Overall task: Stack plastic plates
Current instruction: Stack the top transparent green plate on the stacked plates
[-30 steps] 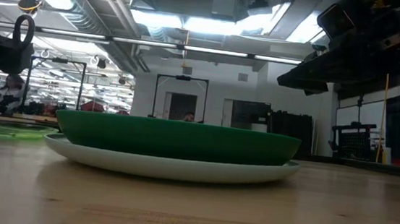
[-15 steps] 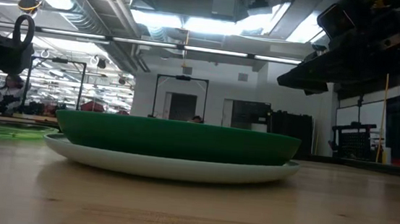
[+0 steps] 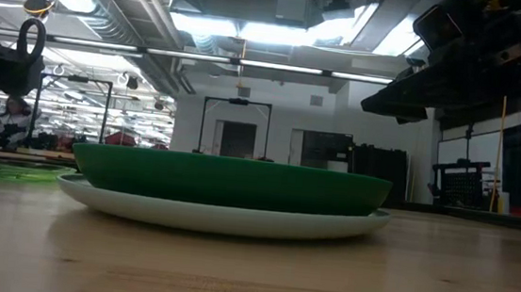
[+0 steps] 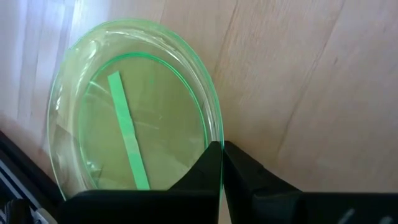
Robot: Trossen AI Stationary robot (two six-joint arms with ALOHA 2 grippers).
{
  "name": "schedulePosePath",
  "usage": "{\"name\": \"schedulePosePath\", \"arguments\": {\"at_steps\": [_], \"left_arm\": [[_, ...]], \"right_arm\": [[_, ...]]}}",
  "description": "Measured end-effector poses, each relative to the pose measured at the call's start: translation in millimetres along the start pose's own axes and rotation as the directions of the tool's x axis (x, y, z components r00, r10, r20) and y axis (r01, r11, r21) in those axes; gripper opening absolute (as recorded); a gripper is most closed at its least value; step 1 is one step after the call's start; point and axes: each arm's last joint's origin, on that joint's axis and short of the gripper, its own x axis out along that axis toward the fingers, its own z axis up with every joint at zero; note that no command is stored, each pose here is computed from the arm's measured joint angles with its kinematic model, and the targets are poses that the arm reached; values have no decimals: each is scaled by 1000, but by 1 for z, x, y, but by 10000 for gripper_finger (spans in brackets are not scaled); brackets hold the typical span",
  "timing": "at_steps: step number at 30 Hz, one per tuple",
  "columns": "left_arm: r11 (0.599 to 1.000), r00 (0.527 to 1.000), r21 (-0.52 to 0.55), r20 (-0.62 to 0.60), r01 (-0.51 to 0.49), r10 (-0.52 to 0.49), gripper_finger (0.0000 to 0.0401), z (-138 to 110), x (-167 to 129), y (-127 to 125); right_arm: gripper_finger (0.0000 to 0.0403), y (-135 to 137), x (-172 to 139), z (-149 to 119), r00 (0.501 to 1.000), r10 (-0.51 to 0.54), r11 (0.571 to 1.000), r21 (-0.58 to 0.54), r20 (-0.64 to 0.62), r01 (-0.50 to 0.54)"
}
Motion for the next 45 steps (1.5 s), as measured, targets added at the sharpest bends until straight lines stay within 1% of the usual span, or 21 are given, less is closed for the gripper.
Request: {"name": "schedulePosePath", "arguments": {"at_steps": [8, 17, 23, 27, 29, 34, 37, 40, 43, 45], "left_arm": [[1000, 999, -2, 49, 5, -5, 3, 10, -12, -4], [995, 989, 85, 133, 57, -68, 3, 30, -38, -14], [992, 971, 108, 221, 73, -95, 4, 44, -57, -19], [990, 951, 124, 294, 65, -99, 4, 53, -68, -22], [986, 935, 152, 333, 73, -121, 4, 58, -73, -25], [967, 879, 225, 428, 122, -211, 4, 72, -80, -36], [957, 833, 246, 488, 156, -261, 4, 85, -83, -40], [944, 773, 272, 551, 188, -313, 4, 100, -87, -44], [924, 718, 320, 591, 211, -368, 4, 111, -92, -47], [913, 692, 339, 605, 225, -395, 4, 117, -93, -47]], "right_arm": [[151, 0, 0, 0, 1000, 0, 1000, 0, 0, 0], [151, 0, 0, 0, 1000, 0, 1000, 0, 0, 0], [151, 0, 0, 0, 1000, 0, 1000, 0, 0, 0], [151, 0, 0, 0, 1000, -10, 1000, 0, 2, 10], [151, 0, 0, 0, 1000, -10, 1000, 0, 3, 10], [151, 0, 0, 0, 1000, -13, 1000, -14, 4, 13], [151, -1, 0, 0, 1000, -24, 999, -24, 5, 24], [151, -1, 0, 0, 1000, -22, 999, -24, 4, 22], [151, 0, 0, 0, 1000, -16, 1000, -24, 3, 16], [151, 0, 0, 0, 1000, -16, 1000, -23, 3, 16]]}}
